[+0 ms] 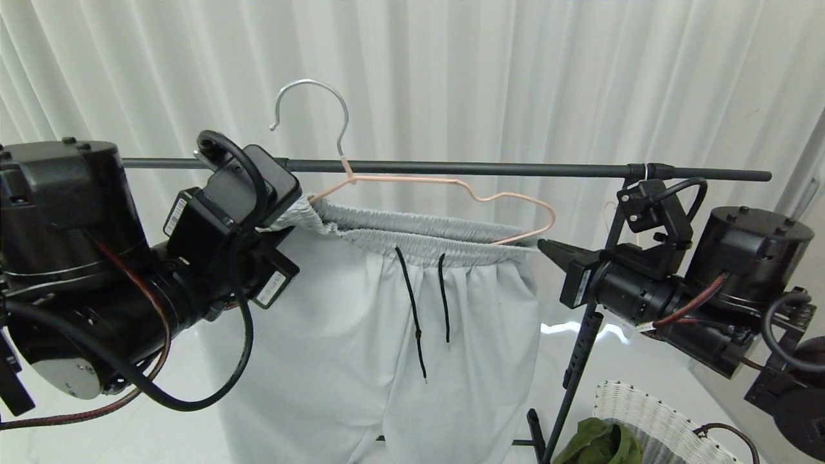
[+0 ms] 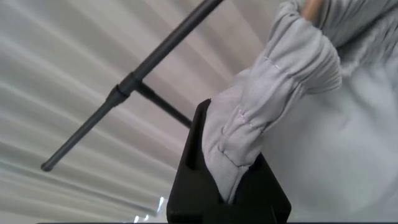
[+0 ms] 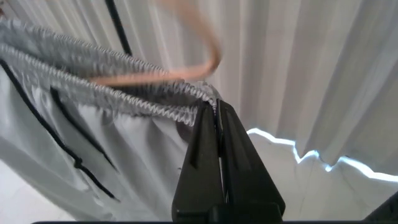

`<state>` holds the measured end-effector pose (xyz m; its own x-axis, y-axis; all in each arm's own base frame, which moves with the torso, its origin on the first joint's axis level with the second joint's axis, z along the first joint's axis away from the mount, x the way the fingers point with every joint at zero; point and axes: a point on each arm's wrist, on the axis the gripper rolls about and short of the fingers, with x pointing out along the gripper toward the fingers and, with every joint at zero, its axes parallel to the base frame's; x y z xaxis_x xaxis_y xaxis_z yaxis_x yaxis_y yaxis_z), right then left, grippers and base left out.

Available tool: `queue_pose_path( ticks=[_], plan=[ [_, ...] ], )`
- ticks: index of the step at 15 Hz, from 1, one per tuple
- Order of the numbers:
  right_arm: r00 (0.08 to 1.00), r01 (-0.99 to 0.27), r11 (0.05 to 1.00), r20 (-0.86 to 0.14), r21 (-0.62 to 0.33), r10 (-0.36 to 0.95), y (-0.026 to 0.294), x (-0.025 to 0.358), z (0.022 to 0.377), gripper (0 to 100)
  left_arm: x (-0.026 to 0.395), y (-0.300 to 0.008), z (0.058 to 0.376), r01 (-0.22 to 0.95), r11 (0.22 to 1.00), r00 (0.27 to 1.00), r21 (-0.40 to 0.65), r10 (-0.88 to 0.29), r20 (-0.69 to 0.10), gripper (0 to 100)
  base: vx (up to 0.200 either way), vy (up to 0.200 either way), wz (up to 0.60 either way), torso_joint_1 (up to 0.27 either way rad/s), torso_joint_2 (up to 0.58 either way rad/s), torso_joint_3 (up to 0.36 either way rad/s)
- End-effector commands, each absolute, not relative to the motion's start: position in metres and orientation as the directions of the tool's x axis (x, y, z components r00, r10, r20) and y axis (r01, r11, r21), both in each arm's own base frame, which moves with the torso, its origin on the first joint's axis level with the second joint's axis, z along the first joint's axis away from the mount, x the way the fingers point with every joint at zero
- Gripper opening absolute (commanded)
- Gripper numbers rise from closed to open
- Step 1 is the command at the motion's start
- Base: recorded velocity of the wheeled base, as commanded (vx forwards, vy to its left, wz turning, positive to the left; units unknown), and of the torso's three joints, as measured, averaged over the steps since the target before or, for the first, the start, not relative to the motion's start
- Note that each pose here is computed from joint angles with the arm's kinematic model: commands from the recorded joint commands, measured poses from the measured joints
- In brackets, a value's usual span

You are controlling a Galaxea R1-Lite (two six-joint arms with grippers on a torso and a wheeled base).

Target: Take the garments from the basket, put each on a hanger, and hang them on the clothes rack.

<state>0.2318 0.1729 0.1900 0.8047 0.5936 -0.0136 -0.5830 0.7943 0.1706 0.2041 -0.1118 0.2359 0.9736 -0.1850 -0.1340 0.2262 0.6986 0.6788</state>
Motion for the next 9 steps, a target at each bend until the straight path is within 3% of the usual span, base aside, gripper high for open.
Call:
queue_pose_path(
  ticks=[1,9],
  plan=[
    [0.81,-0.58,0.797,0.008,0.17,0.587,0.169,0.23,0.196,0,0.203,-0.11,0.228,0.234,0.691,0.972,0.684,-0.172,-0.159,0,0.0,0.0,0.0,0.0,0.0,0.0],
    [0.808,-0.585,0.797,0.025,0.151,0.588,0.167,0.226,0.202,0,0.209,-0.11,0.214,0.216,0.677,0.973,0.703,-0.092,-0.21,0,0.0,0.0,0.0,0.0,0.0,0.0]
  ],
)
